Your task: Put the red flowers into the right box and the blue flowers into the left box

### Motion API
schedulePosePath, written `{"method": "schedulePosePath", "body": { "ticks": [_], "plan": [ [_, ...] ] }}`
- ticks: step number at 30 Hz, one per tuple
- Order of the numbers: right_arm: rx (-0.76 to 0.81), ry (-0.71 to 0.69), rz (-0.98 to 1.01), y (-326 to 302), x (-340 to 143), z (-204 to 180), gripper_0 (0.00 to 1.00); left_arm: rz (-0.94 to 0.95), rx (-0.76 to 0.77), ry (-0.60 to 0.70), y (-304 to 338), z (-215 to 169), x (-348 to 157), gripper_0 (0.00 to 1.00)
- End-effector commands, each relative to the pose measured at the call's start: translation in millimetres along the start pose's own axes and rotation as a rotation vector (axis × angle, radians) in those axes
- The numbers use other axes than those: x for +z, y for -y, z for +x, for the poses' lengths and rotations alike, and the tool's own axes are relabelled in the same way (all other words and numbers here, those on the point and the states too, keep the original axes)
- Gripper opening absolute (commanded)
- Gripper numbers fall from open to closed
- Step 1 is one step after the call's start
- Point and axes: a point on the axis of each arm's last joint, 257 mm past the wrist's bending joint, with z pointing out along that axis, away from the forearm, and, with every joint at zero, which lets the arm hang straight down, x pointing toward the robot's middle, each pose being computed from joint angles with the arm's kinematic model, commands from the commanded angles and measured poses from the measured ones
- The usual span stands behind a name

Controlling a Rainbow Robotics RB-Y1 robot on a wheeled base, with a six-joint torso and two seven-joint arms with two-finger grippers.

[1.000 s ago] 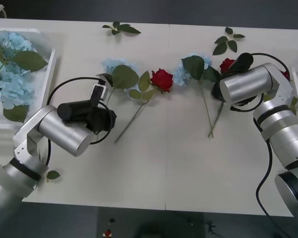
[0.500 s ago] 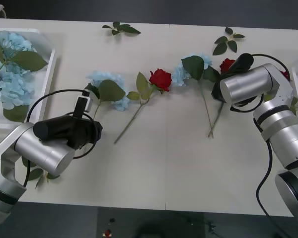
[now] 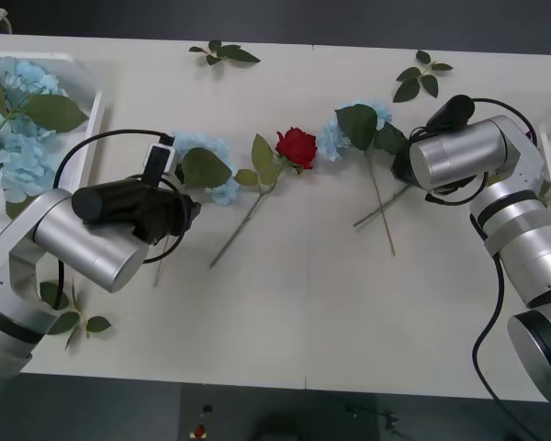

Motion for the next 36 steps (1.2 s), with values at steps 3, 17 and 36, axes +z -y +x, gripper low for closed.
{"method": "schedulePosePath", "body": {
  "ticks": [3,17,36],
  "plan": [
    [0.137,0.006,-0.071,-16.0,-14.2,-21.6,0.0,-0.025,0.034,0.036,-1.9,-30.1,11.1,0.89],
    [0.103,0.023,-0.119,5.7,-69.3,-80.2,0.0,-0.036,0.026,0.0,-2.5,-10.2,33.9,0.26],
    [0.07,0.045,-0.158,40.1,-107.9,-122.8,0.0,-0.041,0.085,0.101,-7.1,-51.8,11.8,0.0]
  ]
}}
